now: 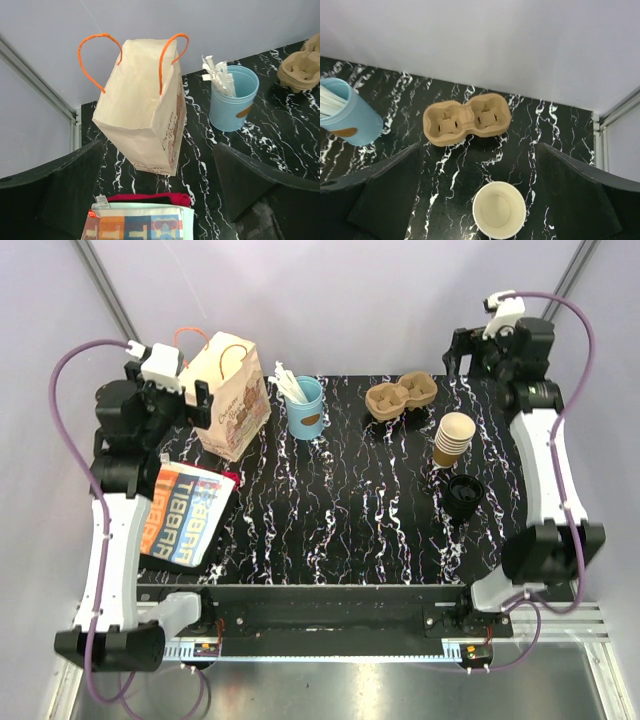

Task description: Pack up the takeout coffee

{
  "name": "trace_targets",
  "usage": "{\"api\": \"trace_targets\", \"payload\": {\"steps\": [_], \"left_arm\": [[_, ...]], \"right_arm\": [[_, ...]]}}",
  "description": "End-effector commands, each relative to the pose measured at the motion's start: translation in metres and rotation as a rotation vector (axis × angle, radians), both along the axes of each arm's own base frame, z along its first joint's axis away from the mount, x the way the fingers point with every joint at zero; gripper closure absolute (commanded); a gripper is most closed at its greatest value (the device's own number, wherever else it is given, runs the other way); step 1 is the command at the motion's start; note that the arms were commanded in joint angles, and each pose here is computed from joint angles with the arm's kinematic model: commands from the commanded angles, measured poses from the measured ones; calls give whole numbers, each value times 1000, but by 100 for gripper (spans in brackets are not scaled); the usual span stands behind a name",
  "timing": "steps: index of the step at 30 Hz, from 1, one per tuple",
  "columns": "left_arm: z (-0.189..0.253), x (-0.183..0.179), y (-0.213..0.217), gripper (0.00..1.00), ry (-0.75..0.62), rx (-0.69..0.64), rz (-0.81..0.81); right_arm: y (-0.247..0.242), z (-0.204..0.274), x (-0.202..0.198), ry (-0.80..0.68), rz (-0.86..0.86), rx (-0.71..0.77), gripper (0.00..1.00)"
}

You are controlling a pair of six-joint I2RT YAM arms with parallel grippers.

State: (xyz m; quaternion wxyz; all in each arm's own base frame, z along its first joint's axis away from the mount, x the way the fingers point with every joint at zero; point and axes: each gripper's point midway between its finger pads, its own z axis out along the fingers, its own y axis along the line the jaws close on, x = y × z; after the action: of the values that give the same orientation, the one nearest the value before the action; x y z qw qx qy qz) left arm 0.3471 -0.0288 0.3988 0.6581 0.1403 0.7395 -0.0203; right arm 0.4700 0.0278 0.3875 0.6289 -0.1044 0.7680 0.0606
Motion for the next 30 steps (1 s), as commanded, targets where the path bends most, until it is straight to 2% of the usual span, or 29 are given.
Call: {"api": "trace_targets", "payload": {"steps": [1, 7, 13, 14, 15, 17, 30], "left_arm": [[5, 28, 10, 1, -65, 7, 58], [-17, 43, 6, 1, -22, 0, 36], [-26, 39, 1, 1, -18, 7, 5], [-27, 38, 0, 1, -18, 12, -5], [-28, 36, -1, 1, -20, 15, -6], [-29, 30, -3, 1, -28, 26, -23], [-42, 37, -11, 1, 23, -6, -63]], "right_arm": [[-4, 4, 44, -38, -44, -45, 0], [23, -51, 111, 43, -26, -114, 0], [53, -104, 167, 127, 15, -160, 0], [56, -139, 179, 183, 22, -166, 0], [58, -120, 187, 134, 22, -156, 0], [61, -154, 196, 189, 37, -169, 1], [73, -246, 194, 337, 116, -216, 8]]}}
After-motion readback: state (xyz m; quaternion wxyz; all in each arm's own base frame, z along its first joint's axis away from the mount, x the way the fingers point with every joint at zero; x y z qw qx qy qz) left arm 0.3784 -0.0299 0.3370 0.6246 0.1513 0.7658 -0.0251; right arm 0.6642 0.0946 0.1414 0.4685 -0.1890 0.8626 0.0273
